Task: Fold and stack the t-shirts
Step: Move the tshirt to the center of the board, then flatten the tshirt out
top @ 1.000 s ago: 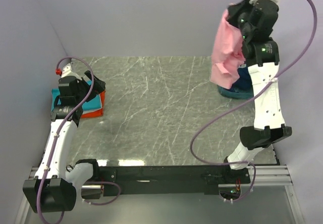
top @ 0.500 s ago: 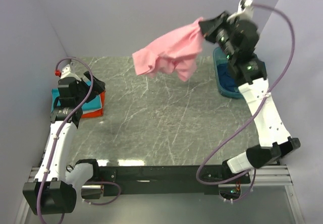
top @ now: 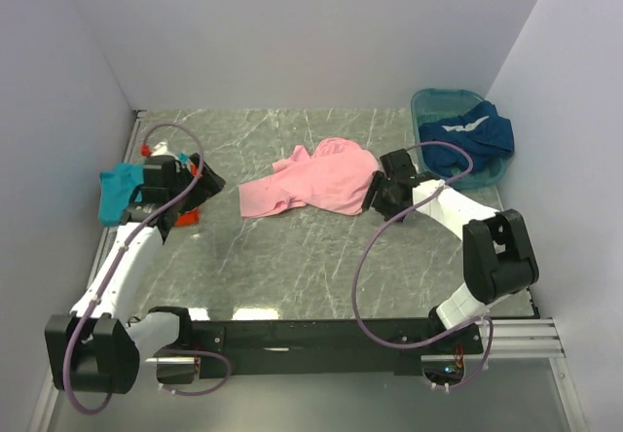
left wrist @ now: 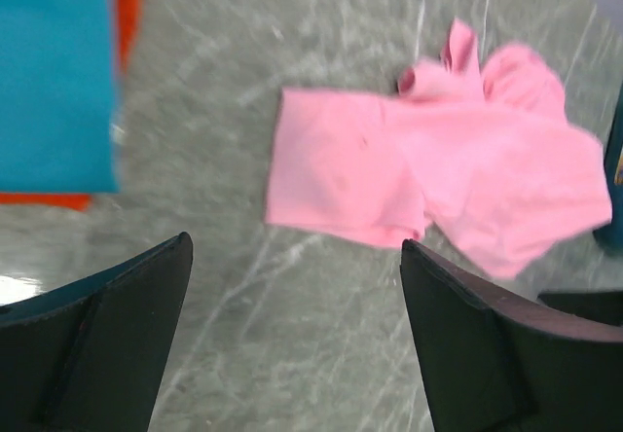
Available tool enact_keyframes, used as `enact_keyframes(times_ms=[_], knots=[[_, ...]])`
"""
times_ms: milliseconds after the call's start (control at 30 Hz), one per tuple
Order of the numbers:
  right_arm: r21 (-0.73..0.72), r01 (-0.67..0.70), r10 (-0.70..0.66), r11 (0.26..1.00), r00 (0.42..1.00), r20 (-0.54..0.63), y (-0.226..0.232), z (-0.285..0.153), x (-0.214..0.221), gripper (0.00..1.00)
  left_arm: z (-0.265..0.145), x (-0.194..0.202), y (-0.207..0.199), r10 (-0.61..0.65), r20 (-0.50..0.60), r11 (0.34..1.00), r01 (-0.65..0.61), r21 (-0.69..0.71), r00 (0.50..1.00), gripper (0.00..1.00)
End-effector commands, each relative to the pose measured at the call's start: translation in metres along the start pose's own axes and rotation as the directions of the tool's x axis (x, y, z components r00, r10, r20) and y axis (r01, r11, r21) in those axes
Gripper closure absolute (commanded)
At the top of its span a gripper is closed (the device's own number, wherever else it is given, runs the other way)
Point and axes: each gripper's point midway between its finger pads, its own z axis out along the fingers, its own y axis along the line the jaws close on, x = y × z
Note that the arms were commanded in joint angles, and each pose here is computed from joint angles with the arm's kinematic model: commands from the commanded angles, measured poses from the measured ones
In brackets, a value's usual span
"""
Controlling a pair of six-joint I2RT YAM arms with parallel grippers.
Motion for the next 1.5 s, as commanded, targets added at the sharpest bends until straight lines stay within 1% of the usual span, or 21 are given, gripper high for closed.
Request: enact_keyframes(times_ms=[0, 33, 67, 100, 133, 167, 200, 233, 433, 533, 667, 800, 900, 967, 1067, 1100, 1200, 1233, 1333, 1433, 1467], knots=[[-0.154, -0.014, 0.039, 0.988, 0.987, 0.159, 0.038, -0.036, -0.044, 0.29, 0.016, 0.031, -0.018, -0.007, -0.081, 0.998, 0.011, 0.056, 0.997, 0.08], [-0.147, -0.012, 0.035, 0.989, 0.988, 0.154, 0.036, -0.036, -0.044, 0.3, 0.021, 0.043, -0.014, -0.005, -0.111, 0.999, 0.01, 0.044, 0.994, 0.1], [-0.15, -0.01, 0.033, 0.989, 0.987, 0.155, 0.038, -0.038, -0.045, 0.3, 0.025, 0.05, -0.014, 0.003, -0.128, 0.999, 0.003, 0.046, 0.992, 0.14], [-0.152, -0.008, 0.033, 0.988, 0.987, 0.159, 0.038, -0.04, -0.046, 0.3, 0.032, 0.065, -0.01, 0.014, -0.172, 0.999, -0.008, 0.035, 0.985, 0.15], [-0.153, -0.01, 0.034, 0.988, 0.987, 0.158, 0.037, -0.04, -0.045, 0.3, 0.036, 0.072, -0.008, 0.015, -0.192, 0.999, -0.009, 0.032, 0.981, 0.17], [-0.176, -0.004, 0.032, 0.984, 0.988, 0.152, 0.041, -0.042, -0.043, 0.3, 0.041, 0.074, -0.009, 0.023, -0.196, 0.999, -0.014, 0.047, 0.98, 0.21], [-0.188, -0.003, 0.032, 0.982, 0.988, 0.152, 0.043, -0.043, -0.043, 0.31, 0.048, 0.085, -0.005, 0.021, -0.237, 0.999, -0.012, 0.041, 0.971, 0.23], [-0.189, -0.004, 0.033, 0.982, 0.988, 0.151, 0.043, -0.044, -0.042, 0.31, 0.052, 0.088, -0.004, 0.022, -0.246, 0.999, -0.012, 0.041, 0.969, 0.26], [-0.202, -0.002, 0.034, 0.979, 0.988, 0.152, 0.041, -0.048, -0.037, 0.31, 0.074, 0.097, -0.001, 0.038, -0.281, 0.999, -0.031, 0.03, 0.959, 0.35], [-0.194, 0.0, 0.028, 0.981, 0.99, 0.141, 0.038, -0.045, -0.034, 0.31, 0.084, 0.101, -0.004, 0.052, -0.308, 0.998, -0.042, 0.04, 0.95, 0.38], [-0.187, 0.0, 0.026, 0.982, 0.991, 0.134, 0.038, -0.042, -0.033, 0.32, 0.095, 0.111, -0.001, 0.058, -0.343, 0.998, -0.059, 0.006, 0.937, 0.4], [-0.187, -0.003, 0.027, 0.982, 0.992, 0.125, 0.038, -0.039, -0.032, 0.32, 0.104, 0.117, -0.002, 0.033, -0.357, 0.999, -0.036, -0.003, 0.934, 0.44], [-0.188, 0.0, 0.024, 0.982, 0.992, 0.123, 0.04, -0.039, -0.033, 0.32, 0.109, 0.121, -0.001, 0.022, -0.368, 0.999, -0.034, -0.026, 0.93, 0.51], [-0.186, 0.0, 0.024, 0.983, 0.992, 0.125, 0.039, -0.038, -0.033, 0.32, 0.113, 0.124, -0.001, 0.019, -0.372, 0.999, -0.034, -0.035, 0.928, 0.53], [-0.179, 0.005, 0.017, 0.984, 0.992, 0.121, 0.037, -0.036, -0.032, 0.32, 0.116, 0.128, -0.003, 0.034, -0.382, 0.998, -0.052, -0.039, 0.923, 0.6], [-0.173, 0.006, 0.016, 0.985, 0.992, 0.124, 0.037, -0.036, -0.033, 0.32, 0.118, 0.128, -0.002, 0.036, -0.383, 0.997, -0.057, -0.045, 0.923, 0.7], [-0.153, 0.013, 0.006, 0.988, 0.993, 0.118, 0.034, -0.032, -0.032, 0.32, 0.121, 0.131, -0.001, 0.042, -0.393, 0.996, -0.067, -0.052, 0.918, 0.9], [-0.145, 0.018, -0.001, 0.989, 0.994, 0.113, 0.032, -0.029, -0.031, 0.32, 0.122, 0.13, -0.001, 0.042, -0.392, 0.996, -0.068, -0.054, 0.919, 0.99], [-0.118, 0.022, -0.009, 0.993, 0.995, 0.102, 0.027, -0.018, -0.029, 0.32, 0.119, 0.121, -0.007, 0.04, -0.37, 0.997, -0.064, -0.053, 0.928, 1.0], [-0.089, 0.041, -0.033, 0.995, 0.996, 0.084, 0.024, -0.002, -0.027, 0.33, 0.11, 0.093, -0.027, 0.037, -0.305, 0.999, -0.046, -0.023, 0.952, 1.0], [-0.081, 0.047, -0.041, 0.996, 0.996, 0.078, 0.023, 0.002, -0.028, 0.34, 0.104, 0.077, -0.04, 0.041, -0.265, 0.999, -0.039, 0.012, 0.963, 1.0]])
